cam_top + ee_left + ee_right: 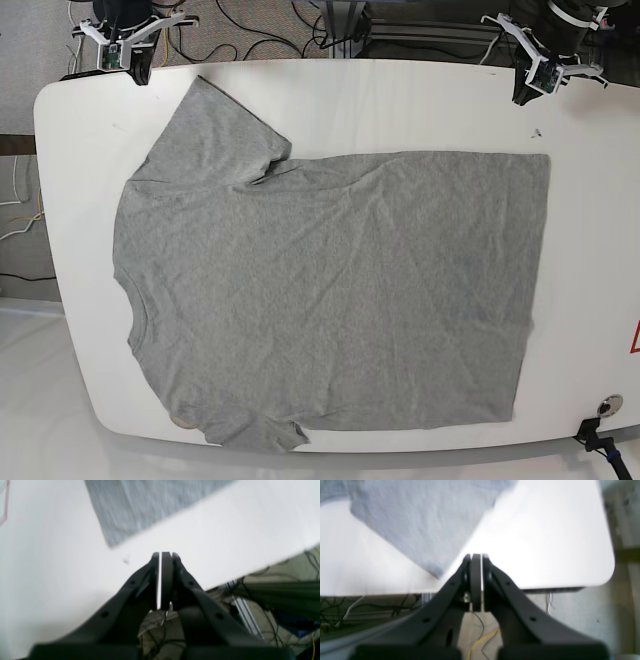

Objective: Fold the T-shirt properly
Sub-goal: 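Lower both grippers toward the shirt's collar-side corners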

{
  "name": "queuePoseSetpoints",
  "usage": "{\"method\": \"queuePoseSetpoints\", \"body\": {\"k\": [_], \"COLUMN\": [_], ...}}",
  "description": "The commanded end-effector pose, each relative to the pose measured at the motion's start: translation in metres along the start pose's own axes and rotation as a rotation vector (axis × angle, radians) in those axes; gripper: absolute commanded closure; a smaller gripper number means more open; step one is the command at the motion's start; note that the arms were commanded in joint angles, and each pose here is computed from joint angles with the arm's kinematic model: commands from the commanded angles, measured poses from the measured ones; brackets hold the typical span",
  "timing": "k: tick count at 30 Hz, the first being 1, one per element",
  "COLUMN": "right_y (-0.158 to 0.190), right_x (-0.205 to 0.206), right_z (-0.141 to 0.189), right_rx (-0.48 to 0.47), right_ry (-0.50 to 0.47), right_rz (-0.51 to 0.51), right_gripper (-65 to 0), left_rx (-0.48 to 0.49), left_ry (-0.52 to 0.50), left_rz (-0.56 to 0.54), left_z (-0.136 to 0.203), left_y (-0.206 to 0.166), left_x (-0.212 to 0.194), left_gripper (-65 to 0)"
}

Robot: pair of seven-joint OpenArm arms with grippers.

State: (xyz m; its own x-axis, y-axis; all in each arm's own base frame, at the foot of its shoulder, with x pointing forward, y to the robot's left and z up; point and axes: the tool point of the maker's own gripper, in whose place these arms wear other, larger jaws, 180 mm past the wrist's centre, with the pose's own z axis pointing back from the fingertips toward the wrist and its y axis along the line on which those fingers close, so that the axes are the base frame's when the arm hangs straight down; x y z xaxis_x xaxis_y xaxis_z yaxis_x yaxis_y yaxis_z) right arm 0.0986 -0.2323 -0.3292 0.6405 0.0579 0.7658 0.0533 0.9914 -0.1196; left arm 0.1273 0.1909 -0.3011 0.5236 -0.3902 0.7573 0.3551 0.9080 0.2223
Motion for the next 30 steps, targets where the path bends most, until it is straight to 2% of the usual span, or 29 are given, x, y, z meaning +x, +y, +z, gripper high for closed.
{"method": "queuePoseSetpoints", "body": {"k": [1,7,13,17,22,27,30], "right_y": [-0.002,-0.002,-0.002,-0.007,-0.009,-0.021,-0.027], "right_x": [0.003,0.018,-0.001,-0.010,0.004,0.024,0.038], "right_z": [0.004,-0.018,-0.037,-0.043,-0.043,-0.051,-0.058], "right_rx": [-0.027,-0.037,0.006,0.031,0.070,0.070,0.066], "right_ry": [-0.018,-0.058,0.014,0.038,0.003,-0.044,-0.080], "right_rz": [-0.053,-0.152,-0.291,-0.279,-0.231,-0.235,-0.227], "right_gripper": [0.0,0.0,0.0,-0.1,-11.4,-10.2,-13.3], "left_rx": [0.003,0.064,0.123,0.153,0.161,0.170,0.175], "left_ry": [-0.060,-0.113,-0.140,-0.114,-0.082,-0.073,-0.041], "left_rz": [0.010,0.048,0.064,0.071,0.074,0.076,0.087], "left_z": [-0.001,-0.015,-0.032,-0.045,-0.054,-0.056,-0.058], "left_y": [0.001,0.017,0.034,0.048,0.055,0.059,0.061], "left_x": [0.018,0.032,0.033,0.021,0.010,0.007,-0.002], "left_gripper": [0.0,0.0,0.0,-2.4,-3.9,-9.2,-13.7]}}
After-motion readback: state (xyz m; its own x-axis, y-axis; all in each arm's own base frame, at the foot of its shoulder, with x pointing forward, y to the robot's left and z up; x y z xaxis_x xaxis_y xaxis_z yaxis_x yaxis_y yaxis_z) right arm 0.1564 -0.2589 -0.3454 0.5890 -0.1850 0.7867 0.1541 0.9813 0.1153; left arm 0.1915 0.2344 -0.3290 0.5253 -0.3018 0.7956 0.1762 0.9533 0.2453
